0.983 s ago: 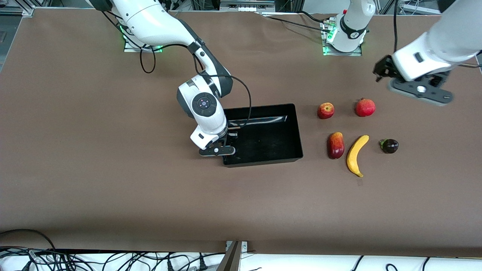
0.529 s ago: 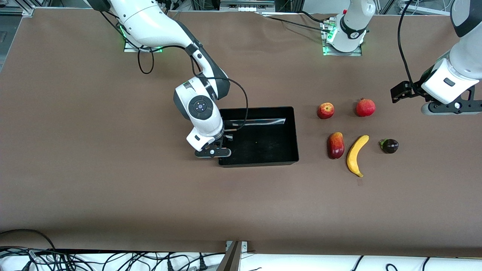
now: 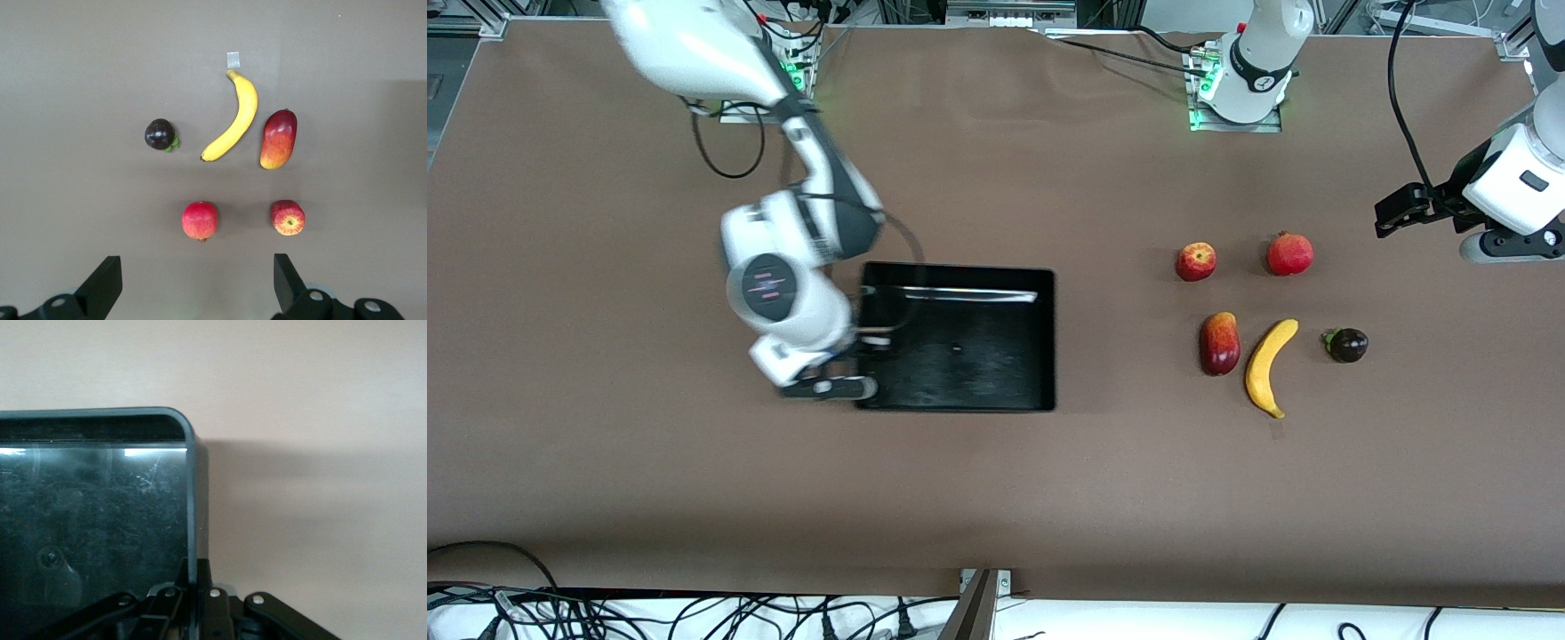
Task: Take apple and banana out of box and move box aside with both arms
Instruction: 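Slide the black box with the right gripper away from the fruits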
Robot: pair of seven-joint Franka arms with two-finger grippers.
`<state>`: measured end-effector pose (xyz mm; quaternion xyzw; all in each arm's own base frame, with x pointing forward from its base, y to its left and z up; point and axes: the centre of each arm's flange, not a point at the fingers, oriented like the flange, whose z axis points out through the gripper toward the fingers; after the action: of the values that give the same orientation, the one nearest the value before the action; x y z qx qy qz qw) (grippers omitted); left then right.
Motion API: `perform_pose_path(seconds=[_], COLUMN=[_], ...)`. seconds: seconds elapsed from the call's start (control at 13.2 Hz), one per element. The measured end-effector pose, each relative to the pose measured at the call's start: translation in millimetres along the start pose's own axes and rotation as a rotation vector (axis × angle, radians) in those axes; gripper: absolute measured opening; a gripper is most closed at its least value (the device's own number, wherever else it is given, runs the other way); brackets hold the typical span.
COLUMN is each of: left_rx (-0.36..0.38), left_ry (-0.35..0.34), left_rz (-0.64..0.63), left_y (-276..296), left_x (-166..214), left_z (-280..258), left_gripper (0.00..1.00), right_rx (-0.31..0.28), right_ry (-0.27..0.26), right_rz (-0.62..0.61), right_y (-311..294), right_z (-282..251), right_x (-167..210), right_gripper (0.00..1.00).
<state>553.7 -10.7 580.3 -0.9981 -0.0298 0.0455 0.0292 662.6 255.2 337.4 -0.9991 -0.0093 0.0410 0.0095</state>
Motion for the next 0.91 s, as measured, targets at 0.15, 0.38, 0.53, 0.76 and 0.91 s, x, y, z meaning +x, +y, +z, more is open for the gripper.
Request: perform_pose_path(seconds=[0.15, 0.38, 0.53, 0.76, 0.91], left_rx=[0.0, 0.0, 0.0, 0.0, 0.0], left_ry=[-0.001, 0.002, 0.005, 0.011, 0.012], left_rz=[0.005, 0.013, 0.019, 0.025, 0.027], left_y=[2.6, 7.4, 10.4, 13.5, 14.7], left_x=[-0.8, -2.3, -3.1, -4.3, -4.8], left_z=[-0.6, -2.9, -4.9, -8.7, -9.3], left_gripper=[1.0, 1.0, 1.0, 1.0, 1.0], right_rx=[0.003, -0.002, -0.008, -0.008, -0.004], right_ry=[-0.022, -0.045, -0.056, -0.039, -0.026], right_rz=[-0.023, -0.062, -0.061, -0.045, -0.019], right_y=[59.4, 145.6, 191.2, 239.6, 262.7], right_z=[-14.6, -13.5, 4.2, 41.2, 63.5], right_x=[11.0, 18.0, 15.8, 8.7, 0.3], right_gripper=[0.05, 0.05, 0.05, 0.05, 0.05])
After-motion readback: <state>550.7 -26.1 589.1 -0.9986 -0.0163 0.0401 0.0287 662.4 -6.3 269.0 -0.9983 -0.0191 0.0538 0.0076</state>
